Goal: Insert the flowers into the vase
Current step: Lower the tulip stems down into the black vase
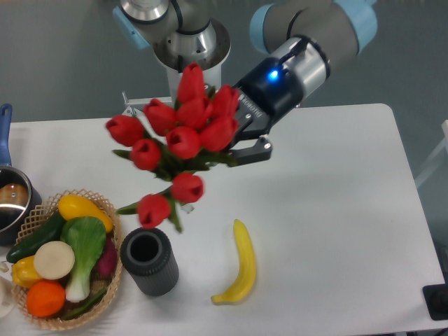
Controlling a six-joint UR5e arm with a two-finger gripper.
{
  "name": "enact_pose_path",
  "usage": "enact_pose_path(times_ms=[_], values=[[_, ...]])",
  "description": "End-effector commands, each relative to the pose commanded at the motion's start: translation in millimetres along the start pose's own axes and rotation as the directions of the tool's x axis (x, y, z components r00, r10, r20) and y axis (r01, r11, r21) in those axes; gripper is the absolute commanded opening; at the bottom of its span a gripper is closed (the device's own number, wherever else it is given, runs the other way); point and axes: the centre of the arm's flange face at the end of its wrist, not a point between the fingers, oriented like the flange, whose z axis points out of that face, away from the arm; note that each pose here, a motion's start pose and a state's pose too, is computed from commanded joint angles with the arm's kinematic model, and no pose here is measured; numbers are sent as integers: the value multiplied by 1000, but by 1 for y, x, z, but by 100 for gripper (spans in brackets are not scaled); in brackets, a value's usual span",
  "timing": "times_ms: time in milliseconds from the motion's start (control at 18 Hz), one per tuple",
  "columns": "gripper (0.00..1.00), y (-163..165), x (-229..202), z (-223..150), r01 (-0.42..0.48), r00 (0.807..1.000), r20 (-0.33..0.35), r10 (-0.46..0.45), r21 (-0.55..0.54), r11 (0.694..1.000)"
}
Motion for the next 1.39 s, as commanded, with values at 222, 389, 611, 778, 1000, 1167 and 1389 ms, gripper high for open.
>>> enact_pose_path(times_ms=[222, 389, 611, 778, 1000, 1167, 1389], values=[[0, 21, -15, 21, 10, 999, -38, -10, 0, 1000], [0, 30, -26, 32, 19, 998, -55, -19, 0, 1000], [0, 41, -33, 36, 26, 998, -59, -26, -1, 1000], [0, 47, -35, 37, 34, 998, -61, -34, -2, 999], [1, 65, -38, 46, 54, 996, -73, -54, -9, 999], [2, 87, -40, 57, 63, 994, -87, -64, -19, 998], [3, 105, -40, 58, 62, 994, -88, -64, -23, 998]])
